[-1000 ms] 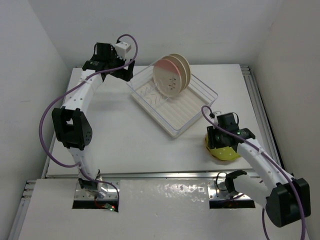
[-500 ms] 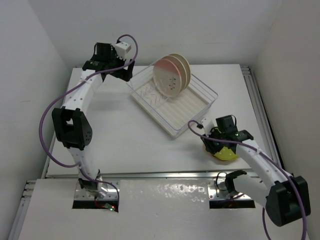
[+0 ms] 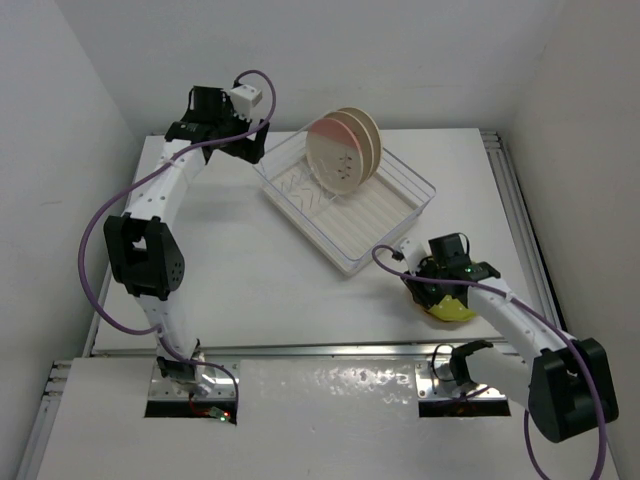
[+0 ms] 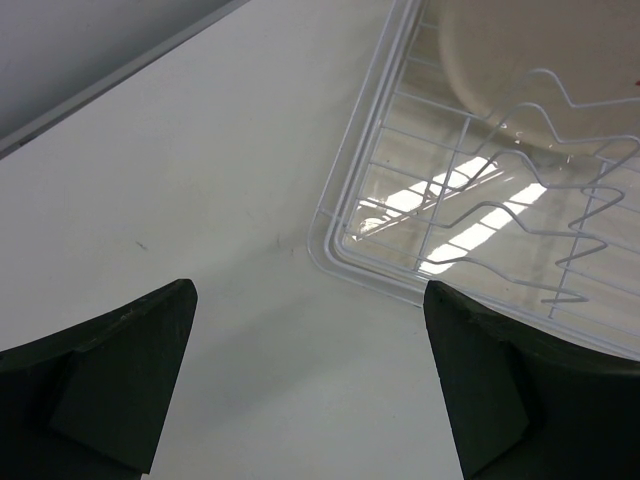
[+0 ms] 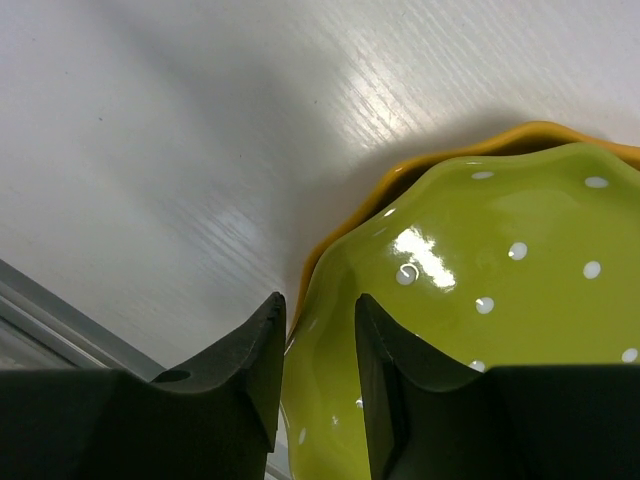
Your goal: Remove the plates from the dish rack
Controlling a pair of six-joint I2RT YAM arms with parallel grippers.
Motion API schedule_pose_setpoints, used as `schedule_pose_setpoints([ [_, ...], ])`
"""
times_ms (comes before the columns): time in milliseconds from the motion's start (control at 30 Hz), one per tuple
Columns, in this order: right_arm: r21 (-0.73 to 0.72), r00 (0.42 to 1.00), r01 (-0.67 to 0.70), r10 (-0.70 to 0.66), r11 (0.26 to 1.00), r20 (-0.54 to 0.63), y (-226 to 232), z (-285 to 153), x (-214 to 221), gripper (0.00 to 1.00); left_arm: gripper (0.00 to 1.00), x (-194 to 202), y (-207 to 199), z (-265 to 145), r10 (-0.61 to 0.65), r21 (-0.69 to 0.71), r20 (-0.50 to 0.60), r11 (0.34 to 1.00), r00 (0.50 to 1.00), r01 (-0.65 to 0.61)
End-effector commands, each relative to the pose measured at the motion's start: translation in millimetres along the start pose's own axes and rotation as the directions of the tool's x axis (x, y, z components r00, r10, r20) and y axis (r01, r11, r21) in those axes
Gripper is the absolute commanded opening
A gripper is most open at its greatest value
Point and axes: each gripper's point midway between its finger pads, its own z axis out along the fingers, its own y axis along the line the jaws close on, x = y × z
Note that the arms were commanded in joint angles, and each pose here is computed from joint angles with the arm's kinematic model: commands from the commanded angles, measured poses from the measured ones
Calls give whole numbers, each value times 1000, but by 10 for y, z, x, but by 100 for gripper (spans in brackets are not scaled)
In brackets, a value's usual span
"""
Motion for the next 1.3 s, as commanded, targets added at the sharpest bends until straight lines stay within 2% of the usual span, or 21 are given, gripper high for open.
schedule_pose_setpoints([
  [0,7,999,22,-22,1000,25,-29,43,-51,33,95,-136,39,-120,24,-23,44,999,999,-23],
  [100,11,999,21,-21,1000,25,-33,63,-41,27,95,-128,43,-119,24,-26,43,999,999,-23],
  [300,-10,998,18,-18,1000,68,-8,54,-153,0,95,-92,44,-97,22,-26,34,999,999,-21],
  [667,53,966,-136,121,989,228,-139,-3,-513,0,95,-72,42,-83,22,-25,30,999,999,-21],
  [867,96,945,-200,166,975,282,-199,-32,-532,0,95,-57,49,-79,26,-29,25,999,999,-25],
  [1167,177,966,-204,169,963,194,-310,-25,-337,0,95,-33,48,-56,25,-27,21,999,999,-24],
  [1267,182,956,-252,215,951,199,-327,3,-341,0,95,-24,40,-54,23,-24,21,999,1000,-23],
])
